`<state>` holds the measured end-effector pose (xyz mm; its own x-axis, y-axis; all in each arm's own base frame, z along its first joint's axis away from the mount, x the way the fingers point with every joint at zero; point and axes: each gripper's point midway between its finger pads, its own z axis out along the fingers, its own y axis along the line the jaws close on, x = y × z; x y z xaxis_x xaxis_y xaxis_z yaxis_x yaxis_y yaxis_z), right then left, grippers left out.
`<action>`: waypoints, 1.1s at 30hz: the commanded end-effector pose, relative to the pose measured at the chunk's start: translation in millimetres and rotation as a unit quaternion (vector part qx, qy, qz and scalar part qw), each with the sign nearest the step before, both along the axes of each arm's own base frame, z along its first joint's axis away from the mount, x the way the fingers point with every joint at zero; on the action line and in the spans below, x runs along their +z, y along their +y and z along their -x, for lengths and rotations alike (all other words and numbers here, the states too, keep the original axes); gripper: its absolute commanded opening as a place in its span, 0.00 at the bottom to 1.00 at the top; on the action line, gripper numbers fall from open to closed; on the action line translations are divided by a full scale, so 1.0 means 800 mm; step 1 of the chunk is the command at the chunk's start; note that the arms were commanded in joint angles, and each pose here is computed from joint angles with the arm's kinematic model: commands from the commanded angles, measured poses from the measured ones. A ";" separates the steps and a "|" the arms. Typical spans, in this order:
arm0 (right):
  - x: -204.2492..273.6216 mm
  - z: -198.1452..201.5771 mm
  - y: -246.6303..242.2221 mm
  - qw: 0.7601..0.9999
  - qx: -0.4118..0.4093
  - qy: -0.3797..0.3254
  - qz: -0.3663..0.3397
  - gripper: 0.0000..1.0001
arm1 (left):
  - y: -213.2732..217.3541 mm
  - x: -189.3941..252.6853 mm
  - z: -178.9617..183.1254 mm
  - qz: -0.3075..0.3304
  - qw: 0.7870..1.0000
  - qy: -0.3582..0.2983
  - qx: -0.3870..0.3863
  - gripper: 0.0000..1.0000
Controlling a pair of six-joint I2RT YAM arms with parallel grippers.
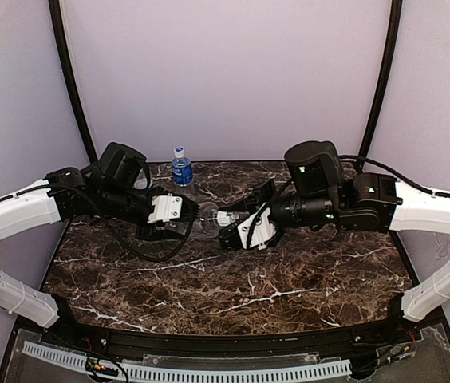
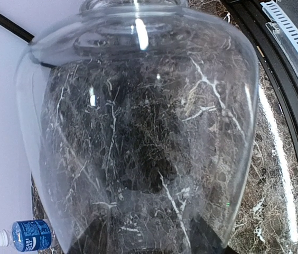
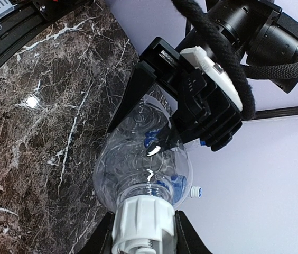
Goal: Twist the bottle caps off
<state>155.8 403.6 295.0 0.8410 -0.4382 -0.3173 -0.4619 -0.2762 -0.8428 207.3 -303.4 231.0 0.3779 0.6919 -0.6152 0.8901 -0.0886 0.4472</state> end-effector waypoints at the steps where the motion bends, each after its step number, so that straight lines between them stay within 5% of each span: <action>1: -0.007 -0.003 0.007 1.000 -0.005 -0.005 0.011 0.09 | -0.010 0.025 0.001 0.042 0.999 -0.012 -0.002 0.21; 10: -0.002 -0.004 0.005 1.000 -0.011 -0.006 -0.002 0.29 | -0.010 0.025 -0.004 0.042 0.999 -0.024 0.002 0.20; 19: 0.007 -0.006 0.003 0.999 -0.025 0.006 -0.020 0.62 | -0.009 0.025 -0.005 0.042 0.999 -0.028 0.005 0.20; 20: 0.009 -0.006 0.003 0.999 -0.030 0.011 -0.026 0.67 | -0.009 0.025 -0.005 0.042 0.999 -0.028 0.005 0.20; 22: 0.027 -0.012 0.004 0.997 -0.051 0.023 -0.060 0.97 | -0.008 0.027 -0.008 0.044 0.998 -0.033 0.010 0.20; 23: 0.039 -0.017 0.004 0.994 -0.070 0.036 -0.081 0.98 | -0.009 0.027 -0.011 0.047 0.998 -0.040 0.016 0.20; 28: 0.113 -0.016 -0.007 0.953 -0.105 0.197 -0.204 0.99 | -0.007 0.037 -0.041 0.067 0.991 -0.096 0.062 0.21; 33: 0.180 -0.013 -0.029 0.879 -0.107 0.356 -0.298 0.99 | -0.002 0.068 -0.082 0.099 0.969 -0.188 0.126 0.21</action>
